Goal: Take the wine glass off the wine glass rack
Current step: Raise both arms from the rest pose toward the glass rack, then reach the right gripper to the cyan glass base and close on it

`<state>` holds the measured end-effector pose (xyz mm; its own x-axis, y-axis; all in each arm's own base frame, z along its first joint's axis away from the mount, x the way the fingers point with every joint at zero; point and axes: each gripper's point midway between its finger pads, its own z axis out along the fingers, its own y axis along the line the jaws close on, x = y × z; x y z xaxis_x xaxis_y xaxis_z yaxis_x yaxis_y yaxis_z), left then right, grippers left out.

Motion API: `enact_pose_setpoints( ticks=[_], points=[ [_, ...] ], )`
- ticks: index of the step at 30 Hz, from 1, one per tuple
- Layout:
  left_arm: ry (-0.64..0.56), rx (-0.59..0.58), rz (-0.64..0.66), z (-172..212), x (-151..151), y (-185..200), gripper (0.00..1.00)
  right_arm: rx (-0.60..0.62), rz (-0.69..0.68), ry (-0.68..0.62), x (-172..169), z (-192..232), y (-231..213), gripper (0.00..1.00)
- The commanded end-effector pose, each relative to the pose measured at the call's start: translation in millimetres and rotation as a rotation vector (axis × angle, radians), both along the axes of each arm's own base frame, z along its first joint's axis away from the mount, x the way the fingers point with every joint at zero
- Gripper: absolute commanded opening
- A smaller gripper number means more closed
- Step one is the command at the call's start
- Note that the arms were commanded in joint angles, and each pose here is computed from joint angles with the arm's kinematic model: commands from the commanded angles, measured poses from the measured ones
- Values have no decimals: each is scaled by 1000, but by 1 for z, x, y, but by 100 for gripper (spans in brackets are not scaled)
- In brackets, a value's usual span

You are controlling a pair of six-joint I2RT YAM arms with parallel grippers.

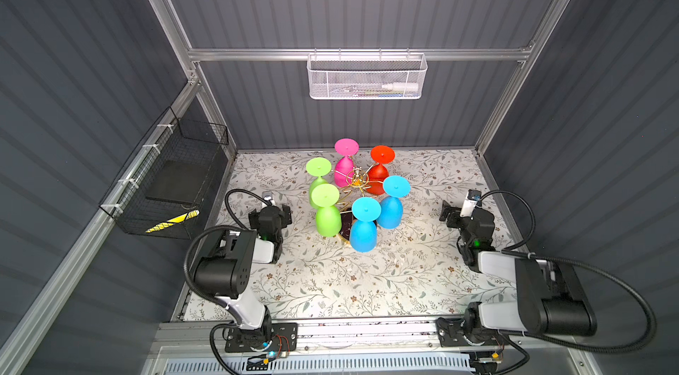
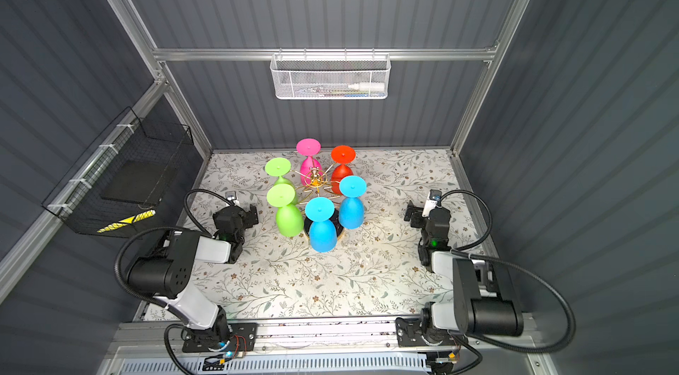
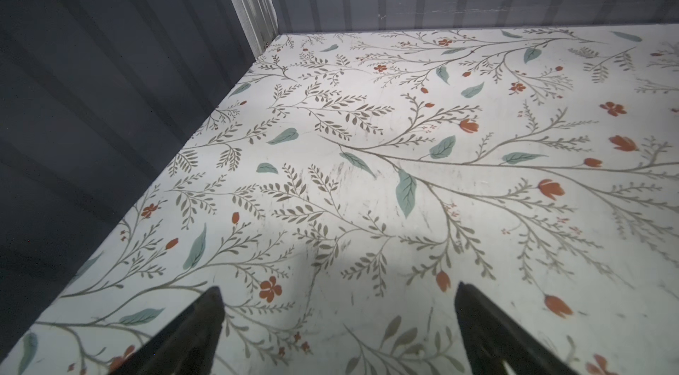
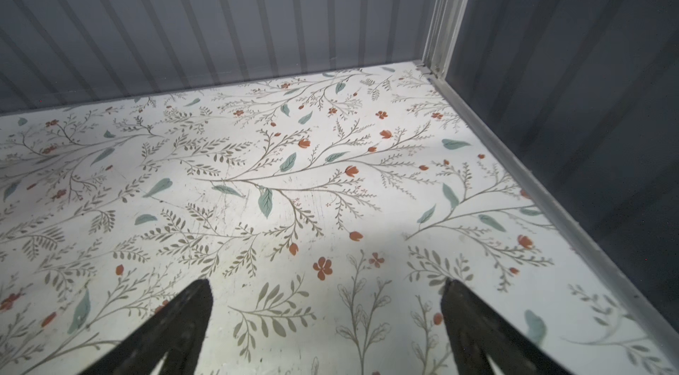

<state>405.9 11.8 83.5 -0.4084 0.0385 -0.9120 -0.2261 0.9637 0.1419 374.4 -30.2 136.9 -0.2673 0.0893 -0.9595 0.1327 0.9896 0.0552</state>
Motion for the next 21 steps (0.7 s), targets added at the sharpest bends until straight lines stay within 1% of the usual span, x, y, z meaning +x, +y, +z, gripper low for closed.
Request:
enact_pose_setpoints(
  ticks=[1, 2, 3, 4, 5, 7, 9, 11, 12, 13, 16, 19, 21],
  points=[
    [23, -21, 66, 57, 11, 4, 100, 145, -83, -79, 0, 77, -6, 99],
    [28, -32, 71, 74, 13, 3, 100, 264, -106, -107, -4, 96, -5, 99],
    [18, -41, 64, 89, 14, 2, 100, 357, -111, -118, -9, 108, -3, 99],
    [-15, -60, 63, 105, 13, 1, 100, 400, -26, -133, -11, 119, 11, 99],
    [-68, -87, 70, 122, 10, 2, 100, 409, 102, -150, -14, 129, 31, 99],
    [-190, -151, 76, 150, 0, 3, 100, 474, 222, -188, -21, 140, 51, 99],
    [-281, -212, 73, 171, -11, 2, 100, 543, 265, -181, -25, 140, 60, 99],
    [-339, -244, 45, 191, -19, -1, 100, 568, 269, -153, -29, 136, 63, 98],
    [-350, -252, 37, 197, -21, -2, 100, 579, 305, -128, -34, 134, 70, 98],
    [-354, -257, 30, 203, -22, -3, 100, 583, 311, -112, -38, 135, 72, 97],
    [-366, -260, 26, 221, -24, -3, 100, 601, 355, -58, -53, 141, 83, 91],
    [-387, -267, 18, 236, -25, -4, 100, 669, 390, 6, -67, 151, 93, 82],
    [-404, -278, 4, 244, -26, -6, 100, 736, 438, 45, -75, 159, 105, 79]
  ],
)
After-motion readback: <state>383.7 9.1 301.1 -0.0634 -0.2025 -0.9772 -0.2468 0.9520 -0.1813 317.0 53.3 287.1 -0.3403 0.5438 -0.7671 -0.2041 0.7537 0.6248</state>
